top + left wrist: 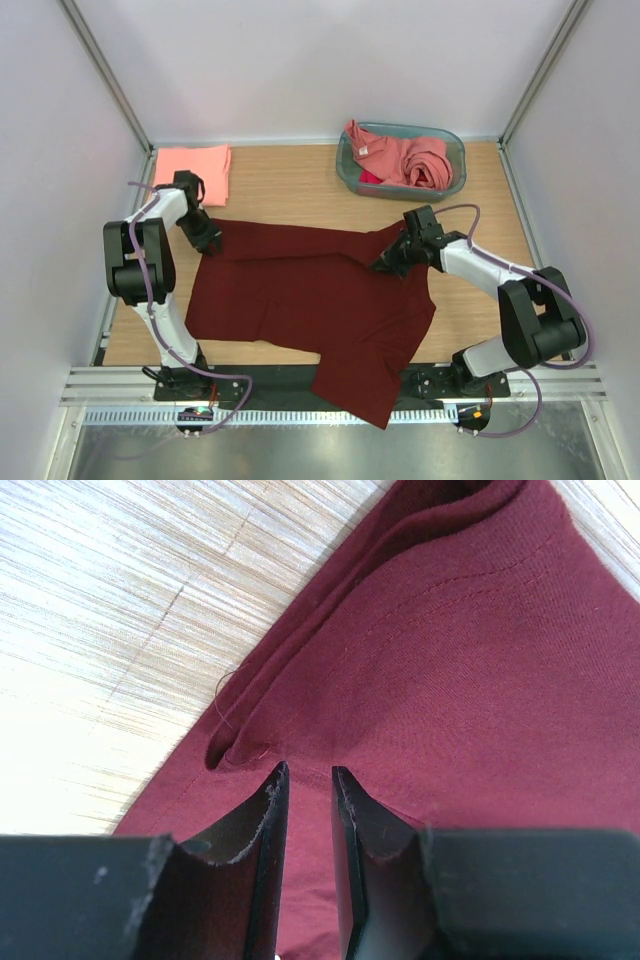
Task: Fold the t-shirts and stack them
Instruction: Fold the tshirt
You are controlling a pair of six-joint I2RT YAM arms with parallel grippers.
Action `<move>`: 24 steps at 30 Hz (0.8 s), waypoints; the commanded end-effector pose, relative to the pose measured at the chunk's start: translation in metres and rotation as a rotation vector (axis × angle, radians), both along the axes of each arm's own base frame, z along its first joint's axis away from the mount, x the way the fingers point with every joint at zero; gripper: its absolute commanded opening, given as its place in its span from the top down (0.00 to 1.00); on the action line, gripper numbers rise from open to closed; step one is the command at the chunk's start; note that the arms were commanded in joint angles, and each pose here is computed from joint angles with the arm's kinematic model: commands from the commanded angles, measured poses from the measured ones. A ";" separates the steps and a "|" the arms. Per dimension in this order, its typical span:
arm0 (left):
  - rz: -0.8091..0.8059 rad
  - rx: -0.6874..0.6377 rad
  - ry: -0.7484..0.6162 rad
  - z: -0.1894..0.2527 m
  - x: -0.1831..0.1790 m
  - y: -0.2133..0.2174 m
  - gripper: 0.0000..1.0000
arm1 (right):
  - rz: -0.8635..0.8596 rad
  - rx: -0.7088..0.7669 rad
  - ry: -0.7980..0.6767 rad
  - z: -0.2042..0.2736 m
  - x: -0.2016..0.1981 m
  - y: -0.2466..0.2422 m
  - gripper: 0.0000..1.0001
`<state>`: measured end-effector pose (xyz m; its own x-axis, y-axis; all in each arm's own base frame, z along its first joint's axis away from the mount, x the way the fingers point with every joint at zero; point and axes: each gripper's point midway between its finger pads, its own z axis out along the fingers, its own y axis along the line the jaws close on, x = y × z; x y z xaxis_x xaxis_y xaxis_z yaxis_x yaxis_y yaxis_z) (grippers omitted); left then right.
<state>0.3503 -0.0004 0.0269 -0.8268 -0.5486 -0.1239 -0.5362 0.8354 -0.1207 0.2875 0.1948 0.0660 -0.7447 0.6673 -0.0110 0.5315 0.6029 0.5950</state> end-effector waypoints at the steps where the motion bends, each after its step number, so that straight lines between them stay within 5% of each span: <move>1: -0.014 0.002 -0.028 0.005 0.004 -0.001 0.75 | 0.022 0.050 0.067 0.010 -0.032 0.006 0.99; 14: -0.021 0.032 -0.024 0.005 0.005 0.005 0.75 | -0.023 0.128 0.203 0.016 -0.075 0.030 0.99; 20: -0.023 0.030 -0.024 0.006 0.003 0.004 0.75 | -0.006 0.280 0.194 0.047 -0.076 0.052 0.71; 23: -0.027 0.040 -0.030 0.010 0.001 0.006 0.75 | 0.127 0.148 0.000 0.072 -0.055 0.037 0.65; 24: -0.028 0.042 -0.031 0.012 0.000 0.006 0.75 | 0.165 0.050 -0.037 0.072 -0.049 0.025 0.53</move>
<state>0.3496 0.0034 0.0264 -0.8306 -0.5405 -0.1339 -0.5311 0.8412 -0.1016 0.2117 0.2269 0.0970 -0.7655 0.6142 0.1919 0.5947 0.5614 0.5755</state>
